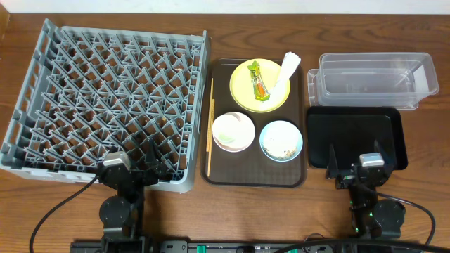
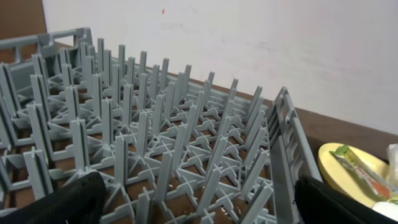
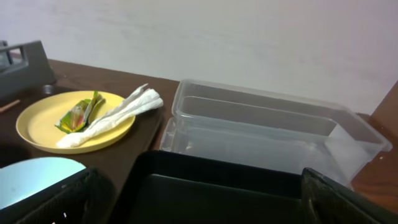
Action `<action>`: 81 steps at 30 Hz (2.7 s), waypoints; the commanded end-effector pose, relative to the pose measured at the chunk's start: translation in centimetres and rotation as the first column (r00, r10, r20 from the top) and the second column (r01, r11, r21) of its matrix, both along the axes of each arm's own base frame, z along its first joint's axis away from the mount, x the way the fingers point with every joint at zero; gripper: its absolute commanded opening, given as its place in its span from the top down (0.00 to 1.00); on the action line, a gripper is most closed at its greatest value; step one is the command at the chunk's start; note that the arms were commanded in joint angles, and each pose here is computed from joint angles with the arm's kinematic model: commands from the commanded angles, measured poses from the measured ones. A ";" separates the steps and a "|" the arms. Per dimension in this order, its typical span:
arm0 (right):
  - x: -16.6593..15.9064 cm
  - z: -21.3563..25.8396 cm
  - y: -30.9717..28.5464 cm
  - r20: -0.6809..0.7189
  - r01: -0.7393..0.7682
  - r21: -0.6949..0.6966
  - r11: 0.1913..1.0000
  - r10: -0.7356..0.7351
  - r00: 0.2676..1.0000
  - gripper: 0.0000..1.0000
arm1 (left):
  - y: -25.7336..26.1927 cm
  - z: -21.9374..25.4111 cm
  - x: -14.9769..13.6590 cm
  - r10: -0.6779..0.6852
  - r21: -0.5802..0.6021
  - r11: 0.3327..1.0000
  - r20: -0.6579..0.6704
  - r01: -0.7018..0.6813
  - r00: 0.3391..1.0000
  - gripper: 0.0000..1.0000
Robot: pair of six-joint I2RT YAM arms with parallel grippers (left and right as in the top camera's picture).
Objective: Sort waste into correct bins and load items into the dishwasher
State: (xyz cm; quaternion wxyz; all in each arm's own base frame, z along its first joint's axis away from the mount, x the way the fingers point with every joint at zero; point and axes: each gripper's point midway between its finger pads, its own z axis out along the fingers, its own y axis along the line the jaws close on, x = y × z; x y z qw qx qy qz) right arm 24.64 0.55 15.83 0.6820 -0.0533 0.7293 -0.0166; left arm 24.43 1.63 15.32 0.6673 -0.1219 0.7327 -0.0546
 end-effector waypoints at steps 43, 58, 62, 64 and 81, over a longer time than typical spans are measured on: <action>8.2 5.3 2.8 -0.620 -0.018 0.282 0.959 0.196 0.759 0.01 | -1.0 3.1 0.8 -0.053 -0.098 0.995 -0.674 -0.018 0.737 0.00; 12.1 6.6 12.0 -0.654 -0.231 0.232 0.945 0.328 0.682 0.01 | -1.0 3.0 0.7 -0.053 -0.098 0.995 -0.680 -0.019 0.731 0.02; 15.1 7.7 13.4 -0.680 -0.239 0.197 0.951 0.309 0.665 0.01 | -0.9 3.0 0.7 -0.053 -0.098 0.995 -0.680 -0.019 0.731 0.02; 17.4 7.8 14.5 -0.679 -0.257 0.187 0.948 0.314 0.664 0.01 | -0.9 3.0 0.7 -0.053 -0.098 0.995 -0.680 -0.019 0.731 0.02; 22.7 -11.1 21.7 -0.844 -0.170 0.051 0.984 0.134 0.519 0.20 | -0.9 3.0 0.7 -0.053 -0.098 0.995 -0.681 -0.019 0.731 0.02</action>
